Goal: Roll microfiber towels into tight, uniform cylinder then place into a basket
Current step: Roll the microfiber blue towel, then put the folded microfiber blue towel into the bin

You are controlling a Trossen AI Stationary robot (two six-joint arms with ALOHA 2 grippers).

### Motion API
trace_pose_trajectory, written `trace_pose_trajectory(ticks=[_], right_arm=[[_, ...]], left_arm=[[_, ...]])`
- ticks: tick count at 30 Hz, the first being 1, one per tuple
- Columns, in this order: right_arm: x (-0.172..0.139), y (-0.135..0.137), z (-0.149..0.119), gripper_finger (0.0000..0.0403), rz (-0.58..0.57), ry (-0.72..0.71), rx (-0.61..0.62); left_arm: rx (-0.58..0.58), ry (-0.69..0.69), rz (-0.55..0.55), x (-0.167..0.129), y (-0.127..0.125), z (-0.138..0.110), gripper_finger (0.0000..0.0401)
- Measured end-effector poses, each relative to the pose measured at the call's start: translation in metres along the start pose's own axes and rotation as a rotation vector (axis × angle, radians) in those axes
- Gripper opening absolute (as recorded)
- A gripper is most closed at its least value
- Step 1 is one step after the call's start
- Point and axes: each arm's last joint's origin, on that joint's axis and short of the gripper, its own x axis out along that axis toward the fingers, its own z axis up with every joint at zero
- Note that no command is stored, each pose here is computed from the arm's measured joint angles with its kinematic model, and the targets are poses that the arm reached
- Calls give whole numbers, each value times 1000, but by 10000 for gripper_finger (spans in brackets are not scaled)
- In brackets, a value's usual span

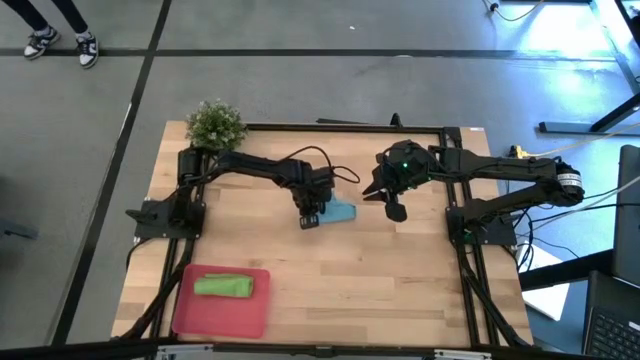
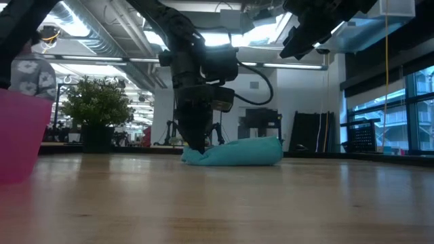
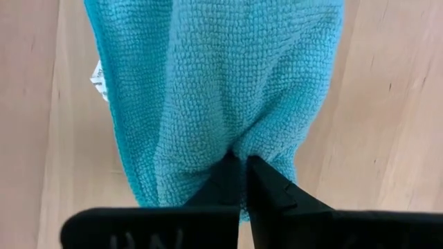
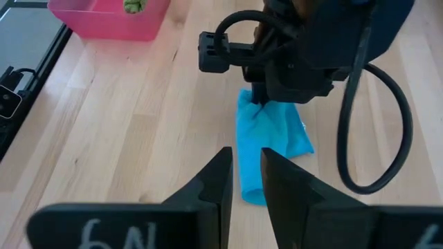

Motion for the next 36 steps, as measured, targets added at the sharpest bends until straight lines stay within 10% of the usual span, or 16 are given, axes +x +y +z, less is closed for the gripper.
trace_pose_trajectory(ticks=[5,23,36], right_arm=[[0,0,0,77,0,0,0],[0,0,1,77,-1,-5,-1],[0,0,2,77,-3,-17,-4]], left_arm=[[-7,3,-2,-2,1,-1,44],[-30,-13,17,-14,7,-1,386],[20,-36,140,-70,5,16,399]])
